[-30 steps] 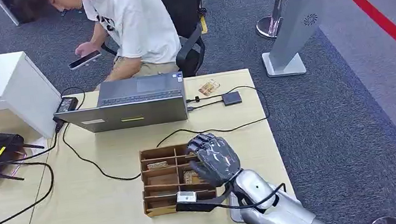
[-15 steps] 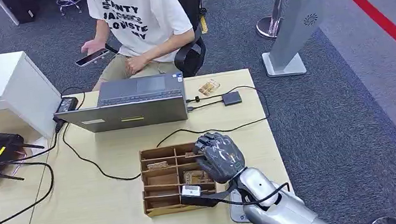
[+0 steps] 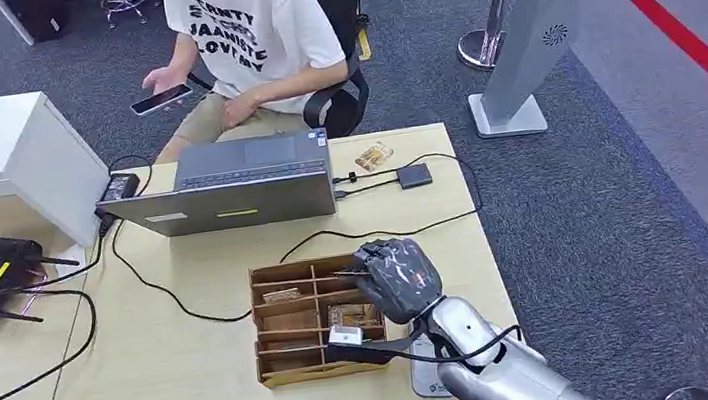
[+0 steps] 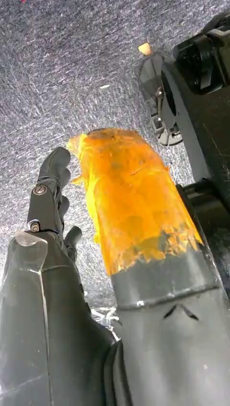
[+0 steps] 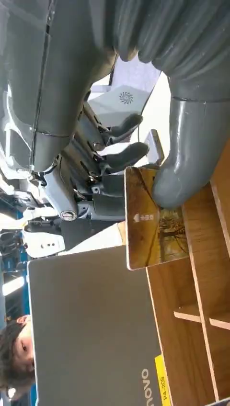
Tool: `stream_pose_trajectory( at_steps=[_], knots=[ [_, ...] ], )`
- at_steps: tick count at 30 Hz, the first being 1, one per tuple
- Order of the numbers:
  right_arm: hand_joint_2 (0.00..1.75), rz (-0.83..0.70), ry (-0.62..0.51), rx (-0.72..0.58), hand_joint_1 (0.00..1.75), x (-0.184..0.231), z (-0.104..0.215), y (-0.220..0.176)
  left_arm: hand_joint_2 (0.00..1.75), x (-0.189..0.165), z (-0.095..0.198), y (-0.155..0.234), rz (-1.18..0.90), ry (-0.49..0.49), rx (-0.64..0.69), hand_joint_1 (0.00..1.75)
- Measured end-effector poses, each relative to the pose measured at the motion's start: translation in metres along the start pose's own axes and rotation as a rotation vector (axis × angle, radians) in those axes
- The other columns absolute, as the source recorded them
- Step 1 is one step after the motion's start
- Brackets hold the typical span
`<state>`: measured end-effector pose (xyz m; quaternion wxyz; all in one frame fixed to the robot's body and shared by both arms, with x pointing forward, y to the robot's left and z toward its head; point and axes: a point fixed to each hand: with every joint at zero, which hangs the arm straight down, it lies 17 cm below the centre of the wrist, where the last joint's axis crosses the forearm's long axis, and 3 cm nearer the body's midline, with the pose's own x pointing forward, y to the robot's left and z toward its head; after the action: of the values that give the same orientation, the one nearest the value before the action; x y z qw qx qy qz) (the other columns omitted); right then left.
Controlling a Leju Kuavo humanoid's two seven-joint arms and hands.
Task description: Pass the card to the sensor for recognition and then transmit it.
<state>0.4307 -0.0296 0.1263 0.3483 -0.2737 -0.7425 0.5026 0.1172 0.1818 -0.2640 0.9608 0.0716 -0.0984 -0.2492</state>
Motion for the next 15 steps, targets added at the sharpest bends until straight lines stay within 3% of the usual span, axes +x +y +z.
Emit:
stream_pose_trajectory(
  at_steps=[15],
  knots=[
    [1.75,-0.027,0.003,-0.002,1.55,0.0003,0.0009,0.0003,0.0,0.0001,0.0,0.0001,0.004,0.0,0.0,0.0]
  ],
)
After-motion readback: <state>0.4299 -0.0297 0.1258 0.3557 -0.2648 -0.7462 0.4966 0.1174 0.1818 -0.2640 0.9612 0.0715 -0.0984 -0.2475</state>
